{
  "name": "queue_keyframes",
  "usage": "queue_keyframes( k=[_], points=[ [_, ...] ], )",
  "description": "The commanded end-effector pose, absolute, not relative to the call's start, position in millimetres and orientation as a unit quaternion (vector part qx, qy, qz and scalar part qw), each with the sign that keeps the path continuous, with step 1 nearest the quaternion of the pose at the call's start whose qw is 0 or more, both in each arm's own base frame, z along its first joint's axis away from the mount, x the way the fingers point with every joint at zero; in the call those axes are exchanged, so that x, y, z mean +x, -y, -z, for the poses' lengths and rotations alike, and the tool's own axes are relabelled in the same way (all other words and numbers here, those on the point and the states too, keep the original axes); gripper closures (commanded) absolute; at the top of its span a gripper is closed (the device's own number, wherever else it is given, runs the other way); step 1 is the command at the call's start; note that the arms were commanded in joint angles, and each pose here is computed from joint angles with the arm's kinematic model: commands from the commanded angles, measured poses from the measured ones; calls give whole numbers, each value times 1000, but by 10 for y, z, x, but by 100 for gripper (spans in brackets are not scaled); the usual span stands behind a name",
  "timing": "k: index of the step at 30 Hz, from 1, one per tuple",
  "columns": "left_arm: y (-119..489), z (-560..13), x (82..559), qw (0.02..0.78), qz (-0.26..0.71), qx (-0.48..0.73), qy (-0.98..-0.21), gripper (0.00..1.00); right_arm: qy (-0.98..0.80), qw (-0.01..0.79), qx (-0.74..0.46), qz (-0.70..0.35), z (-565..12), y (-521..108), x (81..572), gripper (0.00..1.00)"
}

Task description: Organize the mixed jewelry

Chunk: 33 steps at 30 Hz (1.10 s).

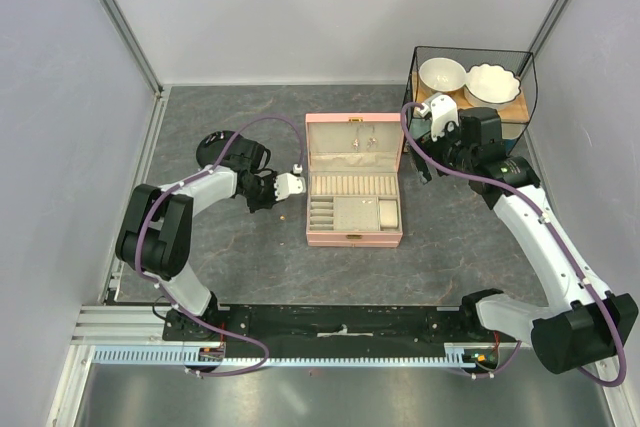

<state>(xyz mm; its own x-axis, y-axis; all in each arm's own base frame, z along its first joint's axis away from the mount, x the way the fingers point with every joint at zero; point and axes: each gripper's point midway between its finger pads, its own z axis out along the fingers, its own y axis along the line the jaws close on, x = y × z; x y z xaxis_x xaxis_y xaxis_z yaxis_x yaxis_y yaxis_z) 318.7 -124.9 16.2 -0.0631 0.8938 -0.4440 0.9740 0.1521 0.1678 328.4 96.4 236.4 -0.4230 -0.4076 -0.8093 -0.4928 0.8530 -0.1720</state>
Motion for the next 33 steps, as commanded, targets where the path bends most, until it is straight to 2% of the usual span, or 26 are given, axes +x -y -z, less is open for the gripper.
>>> queue_keyframes(
  k=[1, 10, 22, 33],
  points=[
    [1170, -113, 3235, 226, 63, 678, -697, 84, -832, 486, -266, -38, -2456, -952, 3308, 2],
    [1190, -96, 3266, 225, 65, 680, -695, 95, -832, 485, -266, -38, -2450, -954, 3318, 2],
    [1179, -113, 3245, 232, 65, 642, -727, 98, -833, 484, -265, -36, -2420, -940, 3297, 2],
    [1163, -627, 3421, 329, 17, 566, -756, 99, -835, 480, -265, -35, -2389, -947, 3332, 2]
  ],
)
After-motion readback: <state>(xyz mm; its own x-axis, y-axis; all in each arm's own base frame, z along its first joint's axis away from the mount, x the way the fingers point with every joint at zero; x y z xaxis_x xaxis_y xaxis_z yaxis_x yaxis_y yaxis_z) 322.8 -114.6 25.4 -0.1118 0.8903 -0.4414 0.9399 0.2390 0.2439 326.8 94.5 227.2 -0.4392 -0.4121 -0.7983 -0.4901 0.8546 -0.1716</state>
